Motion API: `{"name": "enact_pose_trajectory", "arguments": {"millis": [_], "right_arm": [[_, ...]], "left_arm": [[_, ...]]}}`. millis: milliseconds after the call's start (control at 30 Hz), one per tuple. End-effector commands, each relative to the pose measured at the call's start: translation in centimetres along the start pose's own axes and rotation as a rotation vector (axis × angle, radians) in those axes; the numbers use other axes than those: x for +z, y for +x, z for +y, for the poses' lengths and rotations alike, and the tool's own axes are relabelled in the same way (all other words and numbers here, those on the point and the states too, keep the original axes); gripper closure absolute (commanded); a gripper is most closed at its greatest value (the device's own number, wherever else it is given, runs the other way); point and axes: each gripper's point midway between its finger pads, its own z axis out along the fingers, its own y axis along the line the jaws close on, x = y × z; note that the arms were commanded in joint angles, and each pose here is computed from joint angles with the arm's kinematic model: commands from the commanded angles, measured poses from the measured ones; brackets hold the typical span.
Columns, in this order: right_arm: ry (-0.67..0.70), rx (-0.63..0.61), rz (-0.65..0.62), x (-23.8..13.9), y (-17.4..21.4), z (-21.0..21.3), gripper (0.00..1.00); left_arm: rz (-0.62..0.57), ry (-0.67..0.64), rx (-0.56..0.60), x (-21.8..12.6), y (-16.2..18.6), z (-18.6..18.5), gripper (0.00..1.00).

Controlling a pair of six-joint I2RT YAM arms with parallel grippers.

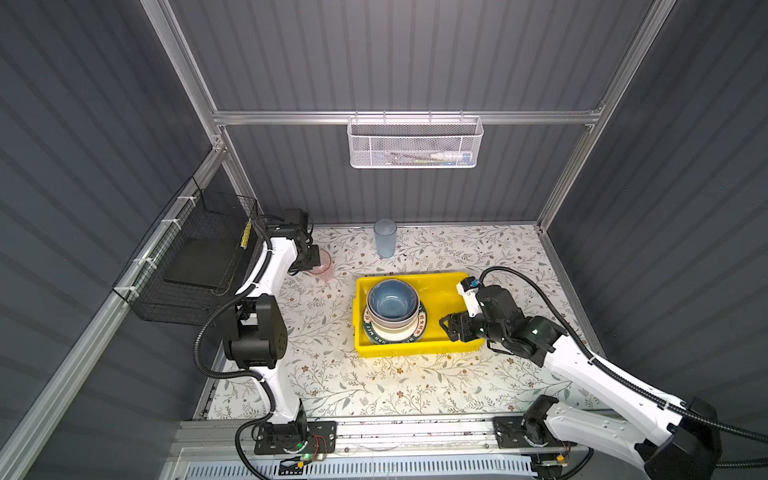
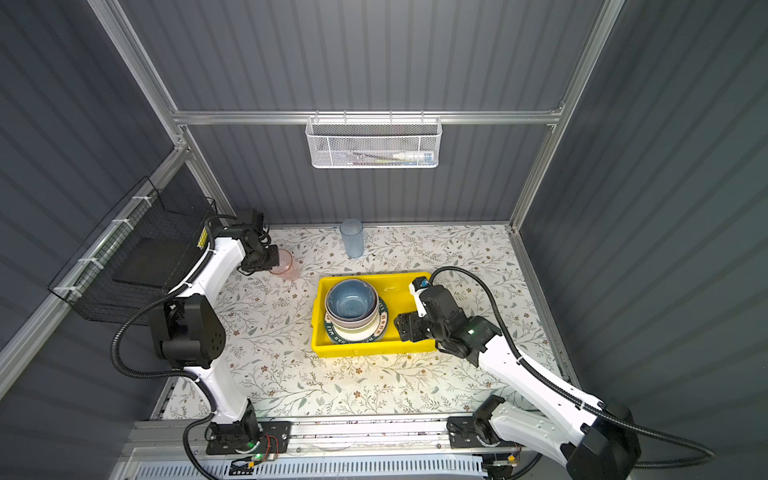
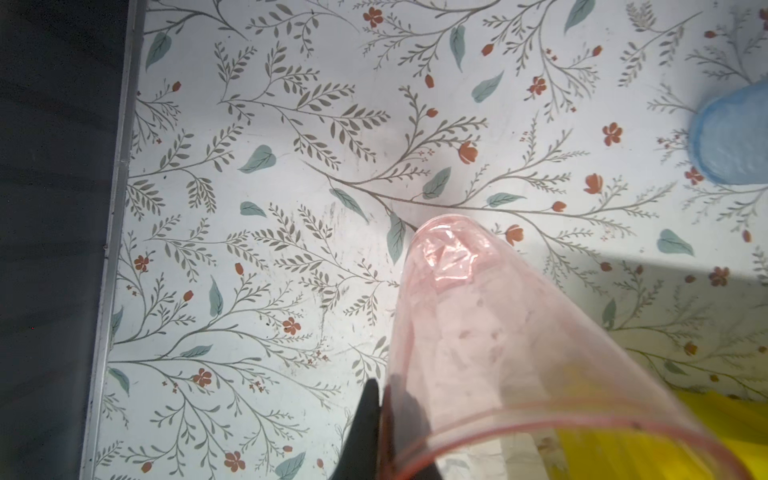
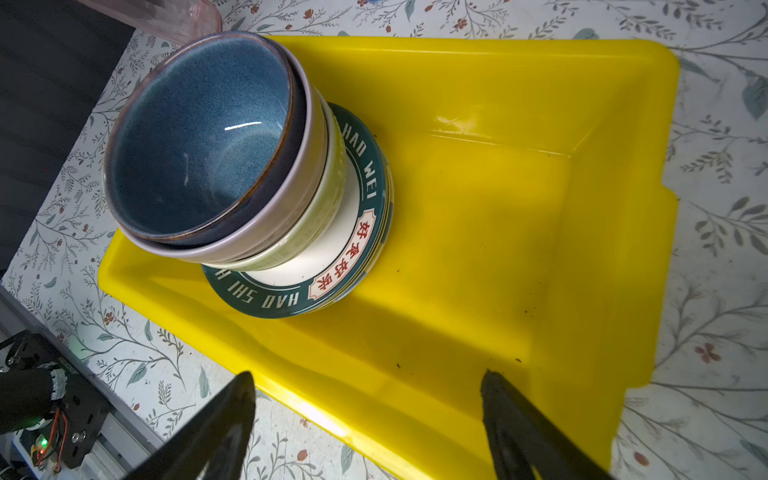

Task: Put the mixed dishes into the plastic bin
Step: 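Grasp the pink plastic cup with the left gripper and lift it, then carry the pink cup toward the bin with the left gripper while the right approaches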

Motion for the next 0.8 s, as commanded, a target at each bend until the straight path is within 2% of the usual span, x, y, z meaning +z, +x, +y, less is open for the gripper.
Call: {"name": "enact_pose_trajectory", "arguments": {"millis": [0,233,300,500,767], "right_arm": [[0.036,0.019,-0.012,-0.5,0.1,-0.8,0.16],[-0.031,0.011,-0.058,-1.8,-1.2,0.5,0.22],[-0.055,0.002,-0.083,-2.5,-2.1,1.2,0.24],[-0.091,-0.004,-0.165,-4.7,-5.9,2.8,0.29],[-0.159,-0.02,-0.274,-7.1,-11.4,5.7,0.35]], "left_arm": [[-0.041,0.094,0.026,-3.3,-0.9,-1.3,1.0],[-0.052,0.245,0.009,-6.2,-0.9,-3.9,1.0],[-0.076,0.247,0.029,-7.3,-0.8,-4.9,1.0],[-0.167,0.264,0.111,-11.8,-0.3,-9.3,1.0],[-0.277,0.361,0.066,-17.3,0.8,-11.6,1.0]]}}
